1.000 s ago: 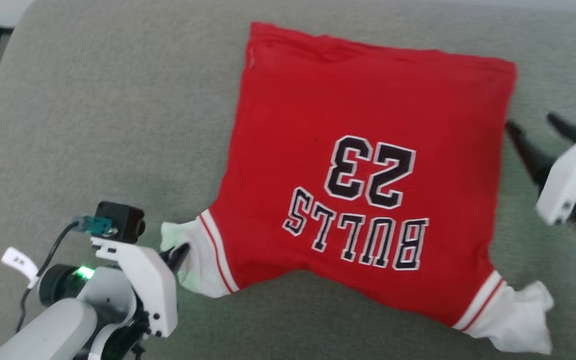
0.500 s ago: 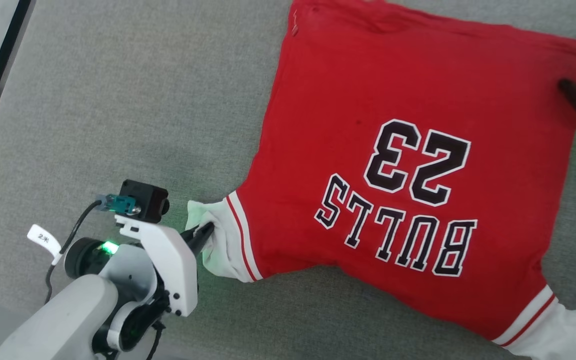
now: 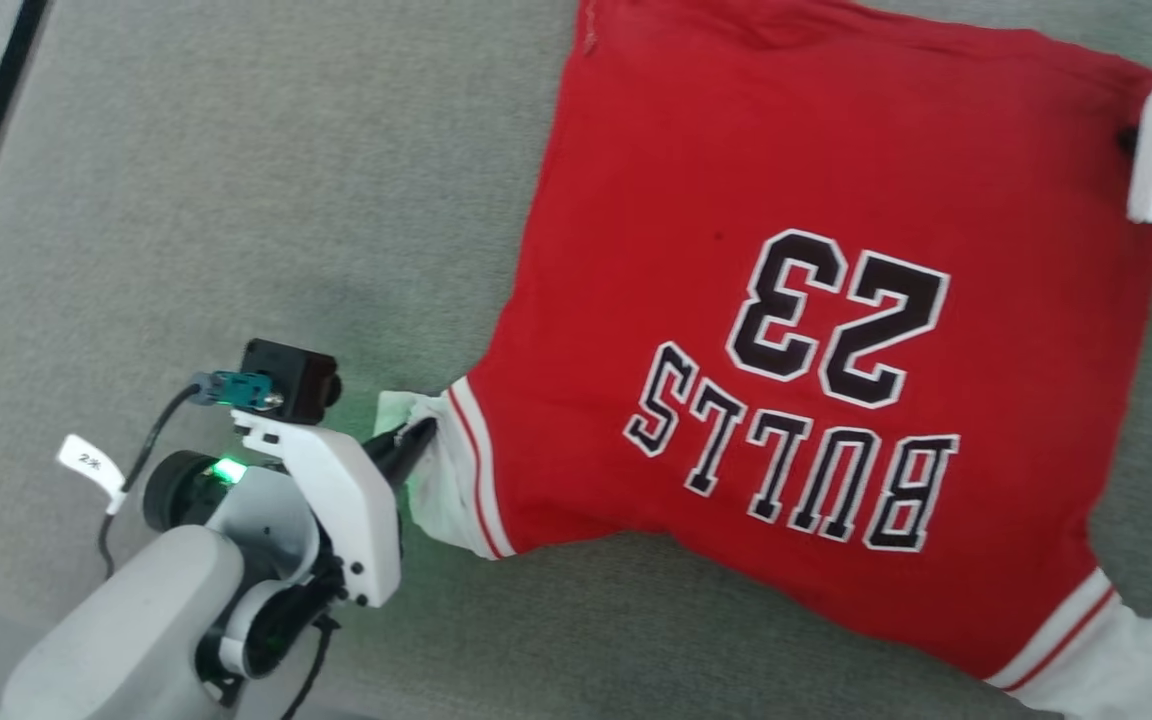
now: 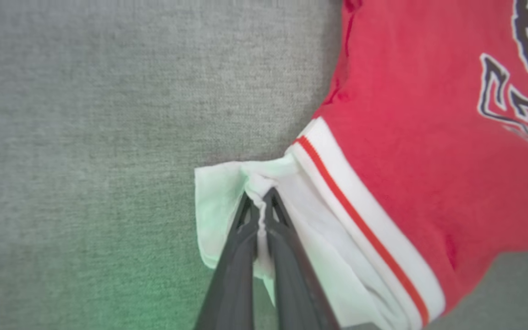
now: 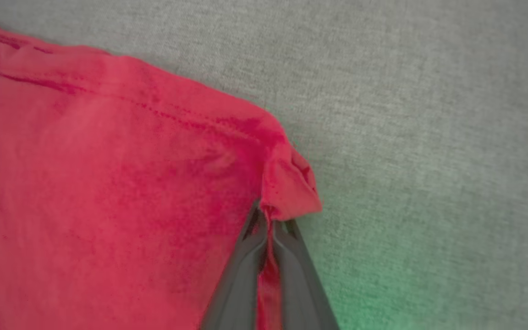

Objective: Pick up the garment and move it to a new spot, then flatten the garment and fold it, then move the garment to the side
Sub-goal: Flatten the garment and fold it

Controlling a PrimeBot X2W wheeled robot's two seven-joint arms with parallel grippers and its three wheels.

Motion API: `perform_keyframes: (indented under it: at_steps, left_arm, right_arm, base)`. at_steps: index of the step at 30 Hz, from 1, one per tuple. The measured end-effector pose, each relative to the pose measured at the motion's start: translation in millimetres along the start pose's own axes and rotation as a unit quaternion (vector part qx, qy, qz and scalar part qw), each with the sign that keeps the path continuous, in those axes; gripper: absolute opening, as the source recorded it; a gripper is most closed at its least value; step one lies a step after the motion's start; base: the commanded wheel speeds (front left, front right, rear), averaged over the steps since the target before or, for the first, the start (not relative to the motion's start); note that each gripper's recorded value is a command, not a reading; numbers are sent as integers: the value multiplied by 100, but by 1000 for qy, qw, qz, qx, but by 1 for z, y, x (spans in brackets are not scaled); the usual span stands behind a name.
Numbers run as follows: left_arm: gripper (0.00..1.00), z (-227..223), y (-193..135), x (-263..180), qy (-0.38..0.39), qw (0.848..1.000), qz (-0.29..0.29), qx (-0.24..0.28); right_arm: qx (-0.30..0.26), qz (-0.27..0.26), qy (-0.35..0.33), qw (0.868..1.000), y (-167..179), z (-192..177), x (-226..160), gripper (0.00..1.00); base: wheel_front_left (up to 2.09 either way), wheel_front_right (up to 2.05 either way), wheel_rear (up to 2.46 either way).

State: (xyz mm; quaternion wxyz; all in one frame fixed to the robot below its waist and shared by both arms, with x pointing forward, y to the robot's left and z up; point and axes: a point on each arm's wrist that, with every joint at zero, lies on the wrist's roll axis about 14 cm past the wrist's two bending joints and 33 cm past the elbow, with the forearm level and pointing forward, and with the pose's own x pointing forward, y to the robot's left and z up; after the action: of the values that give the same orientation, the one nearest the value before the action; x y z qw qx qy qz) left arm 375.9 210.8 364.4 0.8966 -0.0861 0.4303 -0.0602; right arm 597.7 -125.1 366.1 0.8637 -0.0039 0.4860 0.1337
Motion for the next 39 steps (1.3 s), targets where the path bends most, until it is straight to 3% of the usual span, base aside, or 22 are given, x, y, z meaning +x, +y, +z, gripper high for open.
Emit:
perform_keyframes:
  at_steps: [6,13,22,29,30,31,39]
  left_arm:
    - [0,13,0,6,-13,1000,-3,19]
    - [0,33,-11,15,-30,998,-19,54]
    - [0,58,-40,32,-51,993,-54,88]
    - [0,61,-53,42,-49,991,-72,97]
    - [0,61,-54,43,-49,991,-73,98]
    - [0,63,-54,44,-51,991,-73,98]
    - [0,64,-51,48,-55,991,-73,94]
  right_arm:
    - [-21,15,-15,1000,-1,-20,-22,0]
    - [-21,30,-19,999,-15,-71,-65,0]
    - [39,38,-4,998,-12,-170,-126,0]
    - [85,28,3,996,-1,-216,-137,0]
    - [87,24,-2,996,-1,-216,-137,25]
    - [82,21,-20,996,1,-212,-135,100]
    - [63,4,-92,994,-2,-180,-148,100]
  base:
    - [0,0,0]
    - [0,0,0]
    - [0,0,0]
    - [0,0,0]
    - [0,0,0]
    - [0,0,0]
    - [0,0,0]
